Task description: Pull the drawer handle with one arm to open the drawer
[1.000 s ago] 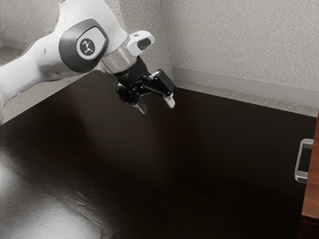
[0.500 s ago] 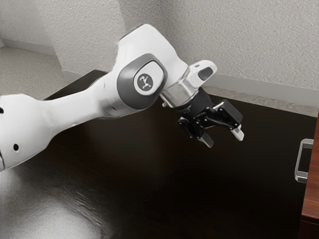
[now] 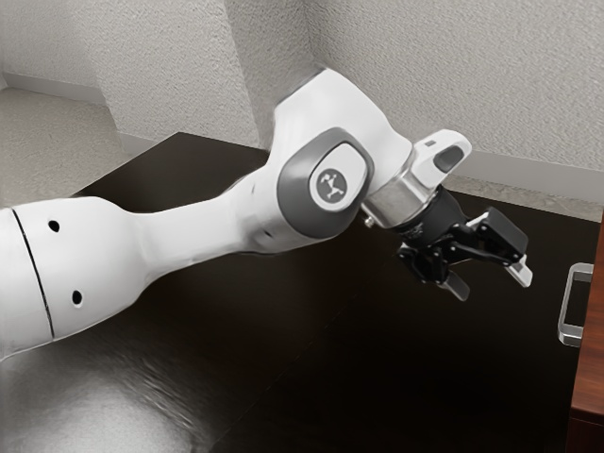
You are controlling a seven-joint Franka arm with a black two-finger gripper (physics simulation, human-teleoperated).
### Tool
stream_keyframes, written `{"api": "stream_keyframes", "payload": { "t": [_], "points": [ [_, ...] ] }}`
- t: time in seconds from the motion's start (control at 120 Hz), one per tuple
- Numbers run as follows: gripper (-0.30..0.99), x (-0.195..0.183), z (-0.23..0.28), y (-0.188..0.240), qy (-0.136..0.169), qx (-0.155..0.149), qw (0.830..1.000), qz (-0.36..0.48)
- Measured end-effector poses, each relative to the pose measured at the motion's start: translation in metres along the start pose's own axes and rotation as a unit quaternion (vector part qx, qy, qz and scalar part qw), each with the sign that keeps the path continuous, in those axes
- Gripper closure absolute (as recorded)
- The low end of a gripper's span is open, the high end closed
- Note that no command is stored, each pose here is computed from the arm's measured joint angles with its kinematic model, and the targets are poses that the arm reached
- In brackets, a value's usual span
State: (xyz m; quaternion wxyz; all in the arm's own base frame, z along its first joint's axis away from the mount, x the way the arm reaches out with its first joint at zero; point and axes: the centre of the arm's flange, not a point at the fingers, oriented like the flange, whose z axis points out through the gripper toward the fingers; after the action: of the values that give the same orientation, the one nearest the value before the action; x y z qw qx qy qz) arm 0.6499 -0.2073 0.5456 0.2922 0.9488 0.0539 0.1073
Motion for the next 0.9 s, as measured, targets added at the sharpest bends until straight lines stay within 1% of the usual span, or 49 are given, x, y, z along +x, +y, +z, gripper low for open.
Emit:
{"api": "stream_keyframes", "payload": {
  "t": [0.117, 0.217, 0.367, 0.483, 0.65, 0.767, 0.9],
  "points": [
    [0.0, 0.001, 0.011, 0.007, -0.001, -0.014, 1.0, -0.003],
    [0.0, 0.001, 0.02, 0.009, -0.002, -0.019, 1.0, -0.006],
    [0.0, 0.009, 0.027, 0.013, 0.007, -0.025, 1.0, -0.005],
    [0.0, 0.021, 0.03, 0.006, 0.017, -0.023, 1.0, -0.007],
    [0.0, 0.021, 0.043, 0.006, 0.014, -0.021, 1.0, -0.006],
    [0.0, 0.026, 0.051, -0.002, 0.015, -0.01, 1.0, -0.005],
    [0.0, 0.027, 0.056, -0.003, 0.014, -0.005, 1.0, -0.003]
  ]
}}
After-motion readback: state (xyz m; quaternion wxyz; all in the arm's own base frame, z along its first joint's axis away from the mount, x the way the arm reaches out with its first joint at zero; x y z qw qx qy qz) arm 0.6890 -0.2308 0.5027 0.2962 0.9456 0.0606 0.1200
